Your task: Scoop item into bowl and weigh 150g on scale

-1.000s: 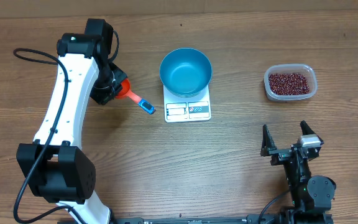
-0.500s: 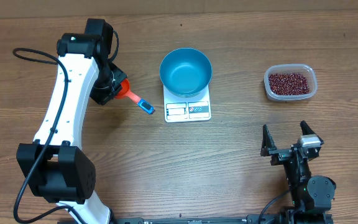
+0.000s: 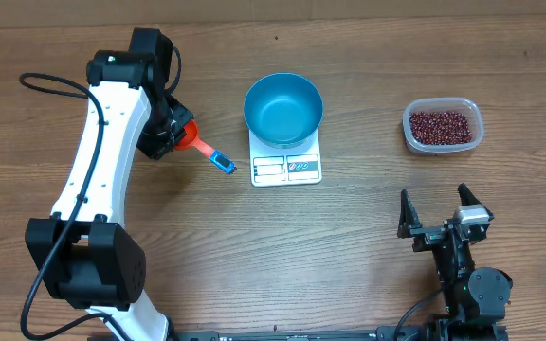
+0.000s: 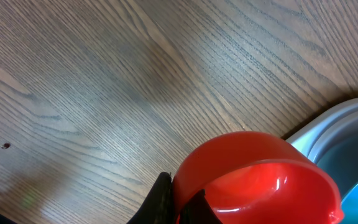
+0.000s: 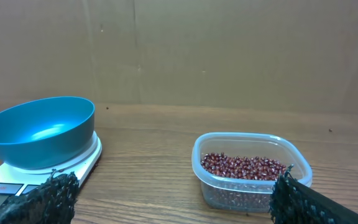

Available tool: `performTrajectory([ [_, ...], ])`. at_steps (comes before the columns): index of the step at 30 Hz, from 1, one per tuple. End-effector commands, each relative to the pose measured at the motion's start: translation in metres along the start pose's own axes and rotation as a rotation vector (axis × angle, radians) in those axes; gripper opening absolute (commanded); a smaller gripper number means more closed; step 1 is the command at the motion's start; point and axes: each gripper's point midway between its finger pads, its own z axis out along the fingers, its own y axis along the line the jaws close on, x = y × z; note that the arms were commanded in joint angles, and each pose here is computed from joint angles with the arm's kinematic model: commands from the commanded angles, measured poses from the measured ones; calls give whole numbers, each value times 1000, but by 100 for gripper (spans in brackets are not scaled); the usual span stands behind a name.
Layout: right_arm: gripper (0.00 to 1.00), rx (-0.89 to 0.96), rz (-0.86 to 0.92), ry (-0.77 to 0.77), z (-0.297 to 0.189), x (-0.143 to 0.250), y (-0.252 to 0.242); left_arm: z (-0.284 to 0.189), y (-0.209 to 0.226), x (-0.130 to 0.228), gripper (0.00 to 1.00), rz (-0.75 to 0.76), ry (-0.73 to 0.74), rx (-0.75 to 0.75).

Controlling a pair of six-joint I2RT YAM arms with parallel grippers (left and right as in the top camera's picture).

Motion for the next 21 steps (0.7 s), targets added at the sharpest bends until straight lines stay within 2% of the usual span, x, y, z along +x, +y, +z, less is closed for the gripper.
performTrajectory([
  [1,100,4,-1,-4,0,2,0,-13,-3,-3,4,-9,-39,25],
  [21,100,4,-1,-4,0,2,0,-13,-3,-3,5,-17,-39,26],
])
